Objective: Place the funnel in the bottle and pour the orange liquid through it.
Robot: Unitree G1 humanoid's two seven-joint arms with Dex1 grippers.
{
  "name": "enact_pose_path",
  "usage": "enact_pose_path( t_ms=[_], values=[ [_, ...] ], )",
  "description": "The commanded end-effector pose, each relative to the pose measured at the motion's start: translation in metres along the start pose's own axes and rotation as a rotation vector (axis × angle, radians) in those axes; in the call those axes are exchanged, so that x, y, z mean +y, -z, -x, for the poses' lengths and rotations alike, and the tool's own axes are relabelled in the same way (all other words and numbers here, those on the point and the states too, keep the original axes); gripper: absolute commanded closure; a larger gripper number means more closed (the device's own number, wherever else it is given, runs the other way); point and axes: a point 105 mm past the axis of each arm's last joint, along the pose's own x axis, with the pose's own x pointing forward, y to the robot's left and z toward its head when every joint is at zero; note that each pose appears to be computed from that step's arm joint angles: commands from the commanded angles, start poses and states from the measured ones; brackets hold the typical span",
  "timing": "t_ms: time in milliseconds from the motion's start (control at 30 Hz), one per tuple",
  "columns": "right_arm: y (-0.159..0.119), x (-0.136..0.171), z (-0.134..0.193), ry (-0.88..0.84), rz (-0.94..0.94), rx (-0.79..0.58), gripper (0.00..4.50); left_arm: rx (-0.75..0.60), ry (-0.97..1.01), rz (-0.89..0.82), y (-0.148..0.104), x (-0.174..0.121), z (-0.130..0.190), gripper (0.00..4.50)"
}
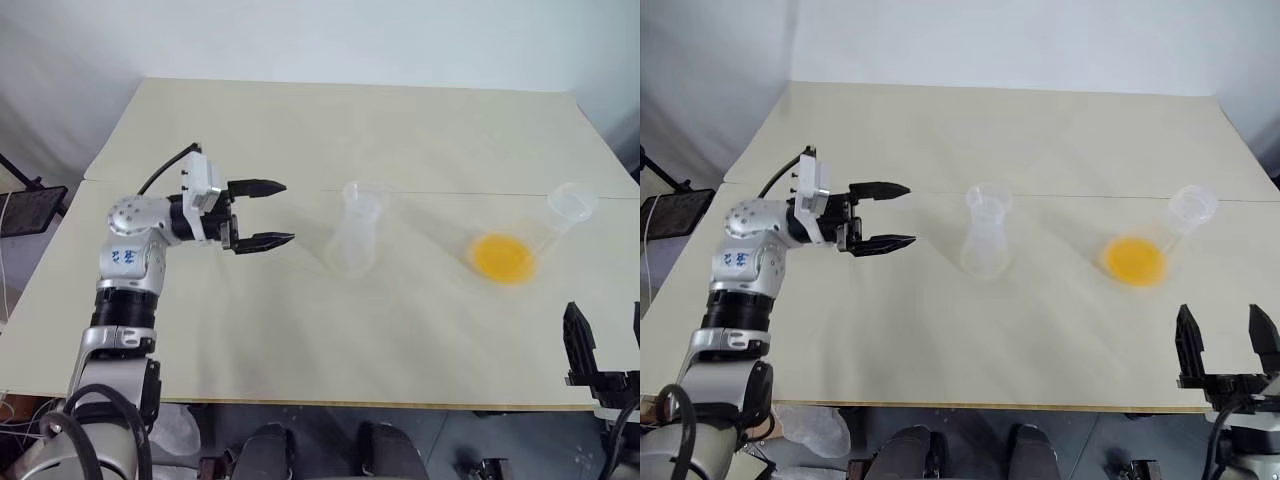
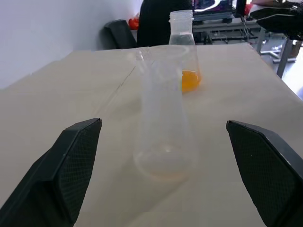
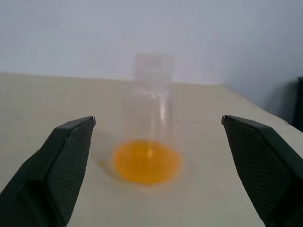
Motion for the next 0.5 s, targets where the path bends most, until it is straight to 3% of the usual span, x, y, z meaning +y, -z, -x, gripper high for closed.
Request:
enact_pose_path(
  t_ms=[33,267,500],
  values=[
    [0.001,-0.010,-0.004,0.036,0.020,0.024,0.00,-0.018,-0.011,-0.013,-0.011,-0.005,0.005,0.02],
    [0.004,-0.013,-0.065,0.054,-0.020,0.084,0.00,-0.008,0.000,0.034,-0.010,-0.016,0.005,0.02],
    [0.004,-0.007,-0.116,-0.039,-0.055,0.136,0.00,-0.009,-0.017,0.043,-0.008,-0.027,0.004,0.02]
  ],
)
